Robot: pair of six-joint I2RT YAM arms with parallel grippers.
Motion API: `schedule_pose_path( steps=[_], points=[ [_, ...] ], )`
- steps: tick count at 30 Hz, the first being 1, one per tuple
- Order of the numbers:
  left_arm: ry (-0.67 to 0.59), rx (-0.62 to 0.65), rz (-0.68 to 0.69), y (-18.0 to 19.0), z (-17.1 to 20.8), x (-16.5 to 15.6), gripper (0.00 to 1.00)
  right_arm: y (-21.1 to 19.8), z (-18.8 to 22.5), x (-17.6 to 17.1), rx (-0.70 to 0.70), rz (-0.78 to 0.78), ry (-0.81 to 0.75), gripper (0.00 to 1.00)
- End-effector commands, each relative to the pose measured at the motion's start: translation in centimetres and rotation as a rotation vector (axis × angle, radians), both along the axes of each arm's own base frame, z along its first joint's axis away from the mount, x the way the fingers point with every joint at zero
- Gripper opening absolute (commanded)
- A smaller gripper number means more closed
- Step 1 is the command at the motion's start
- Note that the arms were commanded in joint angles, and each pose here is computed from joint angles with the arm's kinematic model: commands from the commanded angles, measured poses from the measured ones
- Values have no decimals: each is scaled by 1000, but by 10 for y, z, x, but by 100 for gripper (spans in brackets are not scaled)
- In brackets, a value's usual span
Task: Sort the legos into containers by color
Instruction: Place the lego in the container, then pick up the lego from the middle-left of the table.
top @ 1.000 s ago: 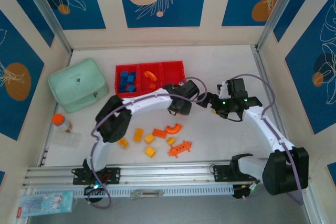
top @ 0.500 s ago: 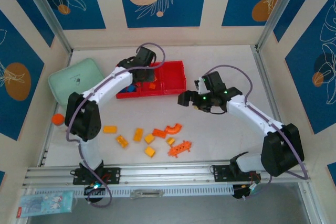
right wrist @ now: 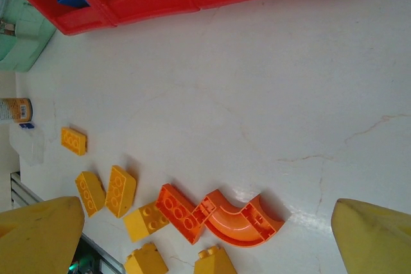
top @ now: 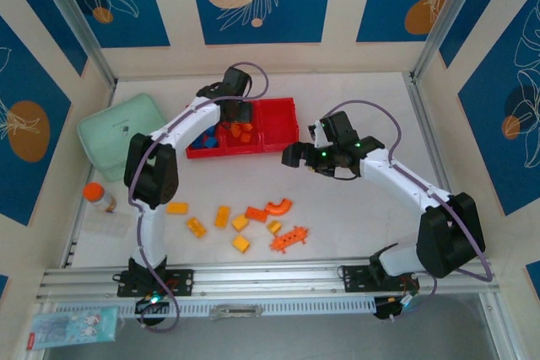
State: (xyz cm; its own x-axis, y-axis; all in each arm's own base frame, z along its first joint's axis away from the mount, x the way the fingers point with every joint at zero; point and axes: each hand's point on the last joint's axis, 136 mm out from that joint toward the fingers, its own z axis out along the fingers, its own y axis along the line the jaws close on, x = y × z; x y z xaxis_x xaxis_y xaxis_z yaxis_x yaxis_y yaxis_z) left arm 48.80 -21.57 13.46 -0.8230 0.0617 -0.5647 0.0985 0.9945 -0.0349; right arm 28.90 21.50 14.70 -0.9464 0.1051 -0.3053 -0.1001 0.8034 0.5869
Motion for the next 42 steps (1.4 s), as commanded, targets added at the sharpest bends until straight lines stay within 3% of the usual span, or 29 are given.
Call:
schedule_pose_path(
  steps=[1, 8, 16, 22, 33, 42],
  points=[
    [-17, -57, -45, -4, 29, -9, 66, -6, 10, 3, -7, -15, -19, 99],
    [50, -177, -173, -42, 38, -81, 71, -29, 3, -8, -7, -66, 9, 99],
    [141, -141, -357, -93, 13, -187, 73, -54, -8, -30, -1, -106, 74, 99],
    [210, -128, -463, -120, -13, -240, 77, -66, -19, -50, -17, -123, 110, 99],
    [218, -27, -691, -161, -49, -260, 79, -90, -41, -79, -29, -226, 224, 99],
    [288, 44, -656, -173, -81, -261, 74, -99, -40, -78, 23, -265, 209, 99]
  ],
)
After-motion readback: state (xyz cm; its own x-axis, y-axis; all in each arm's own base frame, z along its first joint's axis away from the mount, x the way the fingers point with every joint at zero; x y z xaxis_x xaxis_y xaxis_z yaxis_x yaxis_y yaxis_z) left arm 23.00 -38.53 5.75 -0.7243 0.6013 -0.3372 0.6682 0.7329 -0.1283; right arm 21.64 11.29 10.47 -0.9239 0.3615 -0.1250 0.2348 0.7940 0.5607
